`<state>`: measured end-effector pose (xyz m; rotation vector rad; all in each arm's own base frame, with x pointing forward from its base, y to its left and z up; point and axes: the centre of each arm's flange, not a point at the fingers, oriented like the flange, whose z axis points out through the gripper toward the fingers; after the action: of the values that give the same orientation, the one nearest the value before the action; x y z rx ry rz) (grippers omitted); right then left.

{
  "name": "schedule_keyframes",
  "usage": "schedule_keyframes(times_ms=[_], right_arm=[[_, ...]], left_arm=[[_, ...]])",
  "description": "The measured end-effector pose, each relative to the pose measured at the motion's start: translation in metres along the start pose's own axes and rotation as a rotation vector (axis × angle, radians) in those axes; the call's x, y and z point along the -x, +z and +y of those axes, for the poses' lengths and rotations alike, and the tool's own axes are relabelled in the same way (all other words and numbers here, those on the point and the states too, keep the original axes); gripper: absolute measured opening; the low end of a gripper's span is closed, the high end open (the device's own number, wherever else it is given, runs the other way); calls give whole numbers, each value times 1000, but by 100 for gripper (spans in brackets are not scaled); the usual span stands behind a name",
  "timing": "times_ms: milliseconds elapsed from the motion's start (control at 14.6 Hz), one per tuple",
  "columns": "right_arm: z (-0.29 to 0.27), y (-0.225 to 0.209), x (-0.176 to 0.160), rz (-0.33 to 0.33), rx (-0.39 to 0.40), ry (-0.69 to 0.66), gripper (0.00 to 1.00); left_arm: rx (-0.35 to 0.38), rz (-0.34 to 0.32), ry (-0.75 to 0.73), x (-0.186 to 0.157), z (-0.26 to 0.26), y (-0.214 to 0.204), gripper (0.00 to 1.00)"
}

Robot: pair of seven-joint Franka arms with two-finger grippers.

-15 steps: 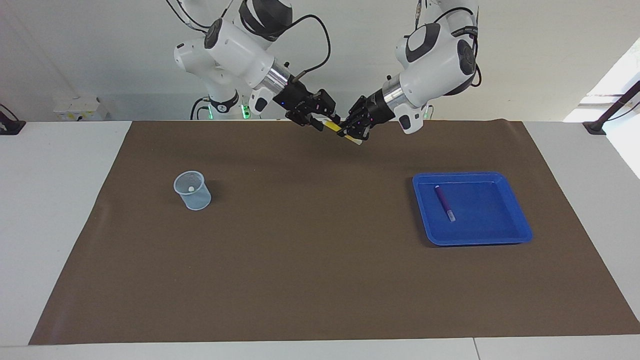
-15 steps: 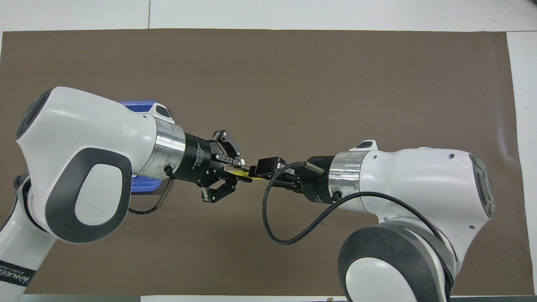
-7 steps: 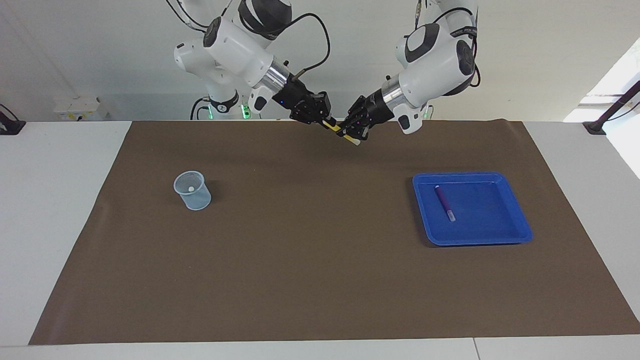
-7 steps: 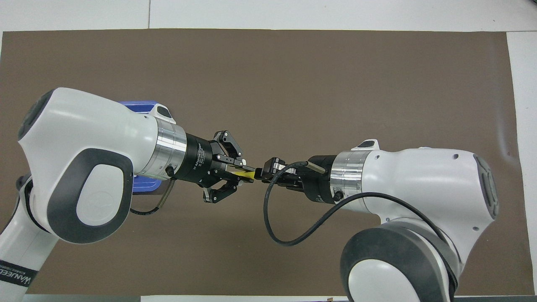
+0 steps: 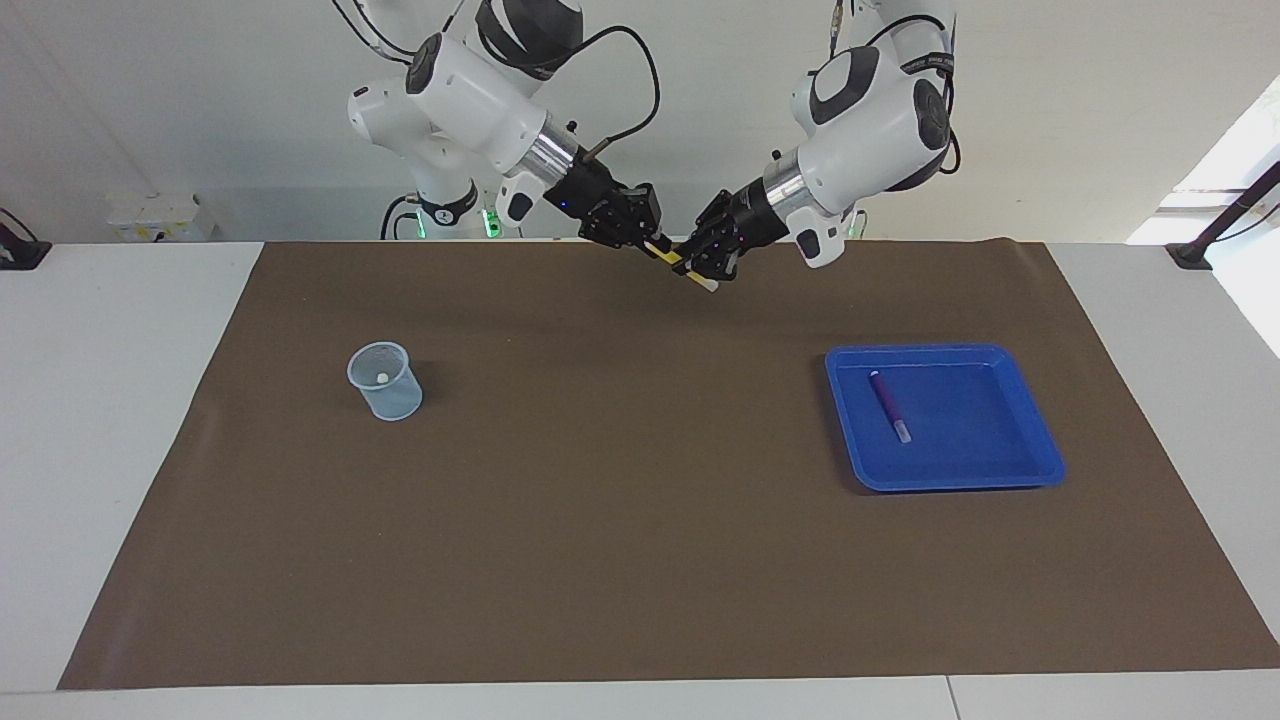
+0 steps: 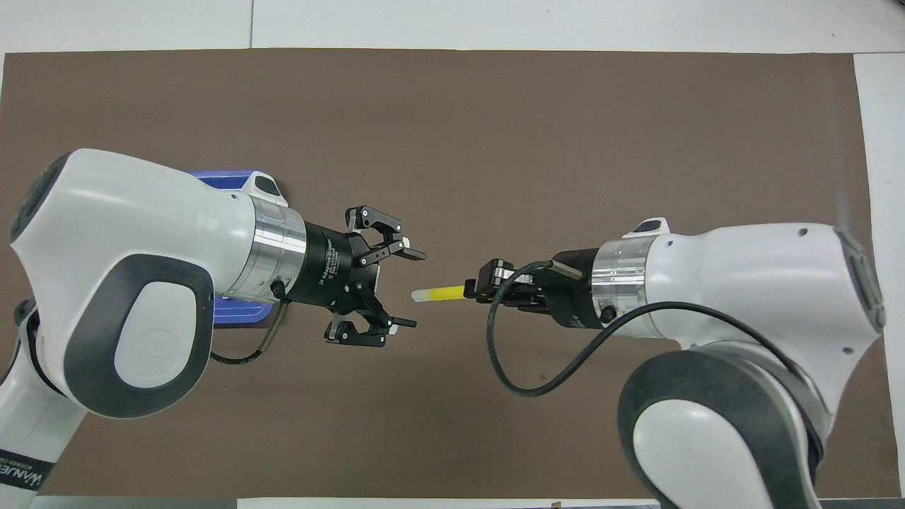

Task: Transfer and insert pens with both arms
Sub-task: 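Grasp the yellow pen with the right gripper, open the left gripper, then insert the yellow pen into the cup while the left gripper reaches purple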

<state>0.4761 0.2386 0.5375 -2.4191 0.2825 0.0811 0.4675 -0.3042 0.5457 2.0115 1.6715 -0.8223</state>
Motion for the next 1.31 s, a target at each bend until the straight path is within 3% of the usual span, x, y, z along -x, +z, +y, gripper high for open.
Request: schedule_keyframes(times_ms=[69, 137, 412, 550, 687, 824, 1031, 1305], right_arm=[[11, -20, -10, -7, 55, -50, 19], [25, -43, -21, -13, 123, -121, 19], [92, -120, -55, -29, 409, -460, 19], [111, -129, -63, -59, 570, -581, 19], [122, -128, -67, -97, 680, -656, 19], [138, -130, -71, -141, 722, -710, 19], [181, -140, -80, -179, 722, -752, 19], [204, -127, -86, -214, 735, -765, 19]], left_arm=[[3, 1, 3, -1, 0, -1, 98], [5, 11, 17, -2, 1, -2, 100], [25, 119, 121, -31, 8, -17, 100], [33, 172, 177, -61, 14, -30, 100], [31, 227, 241, -90, 18, -44, 100], [9, 301, 326, -119, 18, -53, 100], [-55, 389, 492, -164, 17, -66, 100], [-171, 458, 761, -223, 13, -81, 100]])
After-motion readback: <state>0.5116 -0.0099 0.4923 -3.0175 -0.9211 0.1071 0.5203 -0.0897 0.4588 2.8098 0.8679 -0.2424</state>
